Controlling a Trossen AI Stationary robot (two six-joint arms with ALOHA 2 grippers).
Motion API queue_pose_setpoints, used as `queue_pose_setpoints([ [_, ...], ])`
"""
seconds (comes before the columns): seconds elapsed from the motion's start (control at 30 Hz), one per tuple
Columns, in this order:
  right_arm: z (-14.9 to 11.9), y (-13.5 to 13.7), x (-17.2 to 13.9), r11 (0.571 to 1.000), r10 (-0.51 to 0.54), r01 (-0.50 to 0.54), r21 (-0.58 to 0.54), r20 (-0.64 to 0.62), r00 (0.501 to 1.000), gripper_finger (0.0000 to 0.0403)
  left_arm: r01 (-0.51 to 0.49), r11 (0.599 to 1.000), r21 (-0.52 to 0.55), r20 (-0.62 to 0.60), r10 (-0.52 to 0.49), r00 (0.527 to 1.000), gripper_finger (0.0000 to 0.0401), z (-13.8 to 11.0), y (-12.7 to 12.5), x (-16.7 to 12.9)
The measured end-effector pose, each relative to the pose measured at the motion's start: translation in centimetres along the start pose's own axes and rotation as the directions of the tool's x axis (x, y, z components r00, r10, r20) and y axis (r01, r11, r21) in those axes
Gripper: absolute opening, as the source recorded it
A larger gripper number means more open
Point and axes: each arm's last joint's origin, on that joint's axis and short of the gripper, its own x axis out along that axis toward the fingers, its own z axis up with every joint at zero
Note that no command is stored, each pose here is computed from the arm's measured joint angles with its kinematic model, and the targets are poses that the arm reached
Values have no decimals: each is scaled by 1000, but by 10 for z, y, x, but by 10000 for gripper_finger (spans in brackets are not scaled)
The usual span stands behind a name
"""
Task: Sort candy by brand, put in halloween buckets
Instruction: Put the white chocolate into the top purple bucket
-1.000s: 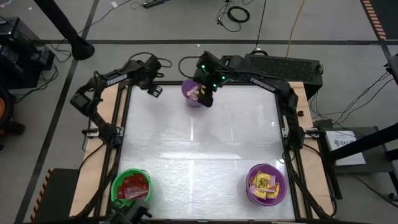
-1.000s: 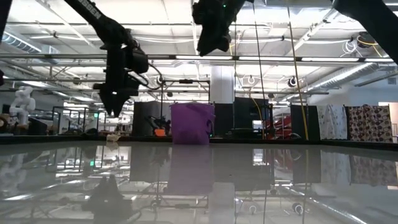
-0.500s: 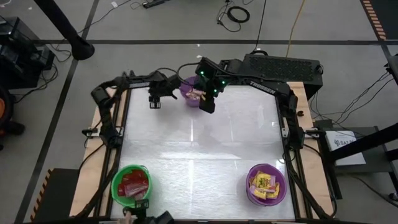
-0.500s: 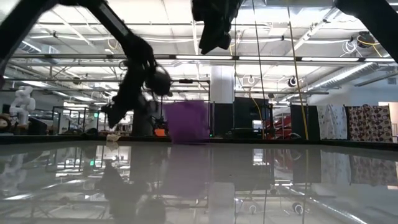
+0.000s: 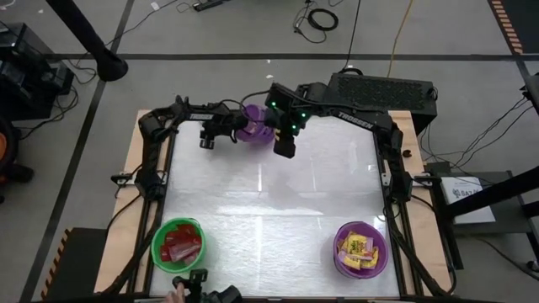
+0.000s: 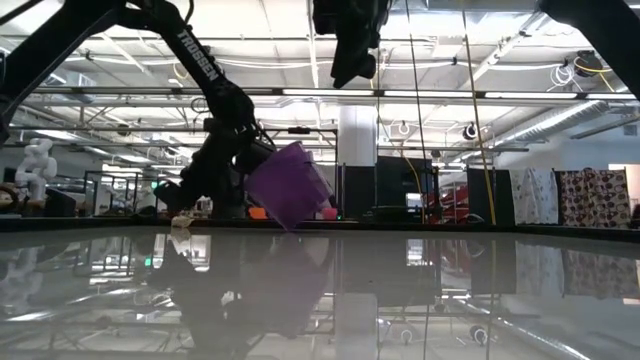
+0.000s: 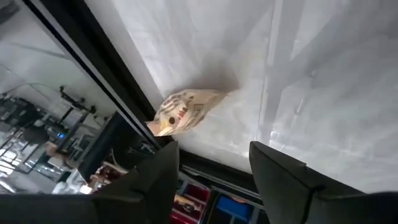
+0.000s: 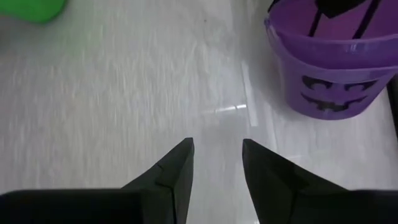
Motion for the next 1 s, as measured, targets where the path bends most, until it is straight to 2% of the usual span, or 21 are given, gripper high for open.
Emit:
queue_pose_setpoints([
  [0.17, 0, 2, 0, 1000, 3, -3, -8, -4, 1000, 130, 35, 999, 33, 28, -36, 999, 203, 1, -1, 0],
  [0.27, 0, 4, 1, 1000, 5, -5, -12, -5, 1000, 130, 19, 1000, 14, 60, -20, 998, 203, 4, 3, 2],
  [0.47, 0, 8, 2, 1000, 9, -9, -25, -7, 1000, 130, 13, 998, 66, 97, -20, 995, 203, 9, 5, 5],
  [0.53, 0, 10, 2, 1000, 11, -12, -28, -8, 1000, 130, 36, 995, 97, 84, -44, 995, 203, 12, 3, 10],
  [0.7, -1, 17, 3, 999, 19, -19, -29, -20, 1000, 130, 24, 990, 140, 34, -29, 999, 198, 17, -1, 17],
  [0.83, 0, 22, 4, 999, 24, -25, -42, -22, 999, 130, 17, 990, 142, 34, -22, 999, 156, 19, -2, 16],
  [1.0, 0, 26, 5, 998, 28, -29, -56, -22, 999, 130, 3, 994, 114, 28, -7, 1000, 50, 18, -1, 17],
])
